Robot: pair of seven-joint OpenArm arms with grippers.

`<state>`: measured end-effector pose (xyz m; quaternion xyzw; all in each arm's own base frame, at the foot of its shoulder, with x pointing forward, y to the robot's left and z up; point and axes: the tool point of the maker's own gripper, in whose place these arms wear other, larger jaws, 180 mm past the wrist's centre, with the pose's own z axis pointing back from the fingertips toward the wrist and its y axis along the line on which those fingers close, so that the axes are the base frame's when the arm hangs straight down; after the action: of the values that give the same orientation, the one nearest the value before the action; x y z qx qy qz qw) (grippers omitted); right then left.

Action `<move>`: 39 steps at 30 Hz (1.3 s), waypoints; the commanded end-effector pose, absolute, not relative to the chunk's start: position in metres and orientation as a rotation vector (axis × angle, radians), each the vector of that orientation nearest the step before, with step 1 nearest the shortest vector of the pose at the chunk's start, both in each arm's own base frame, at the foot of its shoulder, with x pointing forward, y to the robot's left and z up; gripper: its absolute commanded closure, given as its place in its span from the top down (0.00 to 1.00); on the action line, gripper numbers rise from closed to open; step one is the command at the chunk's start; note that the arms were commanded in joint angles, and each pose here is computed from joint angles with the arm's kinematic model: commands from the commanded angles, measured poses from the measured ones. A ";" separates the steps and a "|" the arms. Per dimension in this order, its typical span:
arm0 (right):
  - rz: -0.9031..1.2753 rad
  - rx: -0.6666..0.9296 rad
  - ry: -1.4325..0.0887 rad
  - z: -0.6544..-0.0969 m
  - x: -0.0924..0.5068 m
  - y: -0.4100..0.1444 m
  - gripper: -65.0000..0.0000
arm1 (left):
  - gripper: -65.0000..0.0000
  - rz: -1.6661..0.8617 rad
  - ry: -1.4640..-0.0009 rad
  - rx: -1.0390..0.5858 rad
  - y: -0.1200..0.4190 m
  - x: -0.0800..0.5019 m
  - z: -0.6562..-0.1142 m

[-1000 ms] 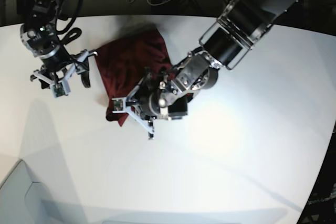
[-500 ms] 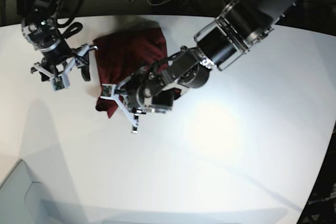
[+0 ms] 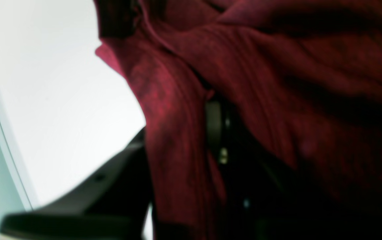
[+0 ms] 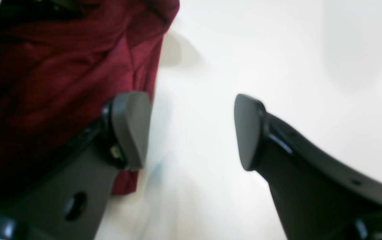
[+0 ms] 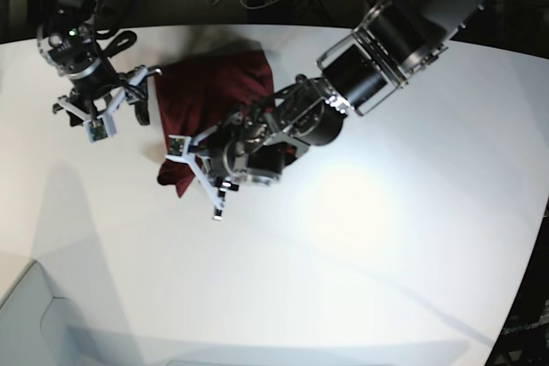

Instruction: Layout the t-shirt on the table in an organized manner, then fold the t-shirt properly

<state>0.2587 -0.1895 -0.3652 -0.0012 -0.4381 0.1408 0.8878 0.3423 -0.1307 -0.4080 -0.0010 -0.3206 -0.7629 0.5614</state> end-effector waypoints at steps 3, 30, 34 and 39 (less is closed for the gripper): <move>0.296 -0.008 -0.956 -0.353 0.264 -0.190 0.61 | 0.37 -1.795 -0.827 0.013 -0.142 0.355 -0.385; 0.276 -0.035 -0.935 -0.355 0.248 -0.202 0.56 | 0.67 -1.238 -1.217 0.165 -0.050 0.430 -0.236; 0.259 -0.064 -0.929 -0.350 0.240 -0.209 0.32 | 0.48 -0.987 -1.195 0.248 0.030 0.415 -0.235; 0.137 -0.115 -0.917 -0.349 0.218 -0.231 0.00 | 0.12 -0.822 -1.099 0.359 0.108 0.374 -0.251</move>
<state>0.2134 -0.2335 -0.3592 -0.0580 -0.4217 0.0644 0.9026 0.3678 0.1155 -0.2708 0.1678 -0.4730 -0.3790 0.7774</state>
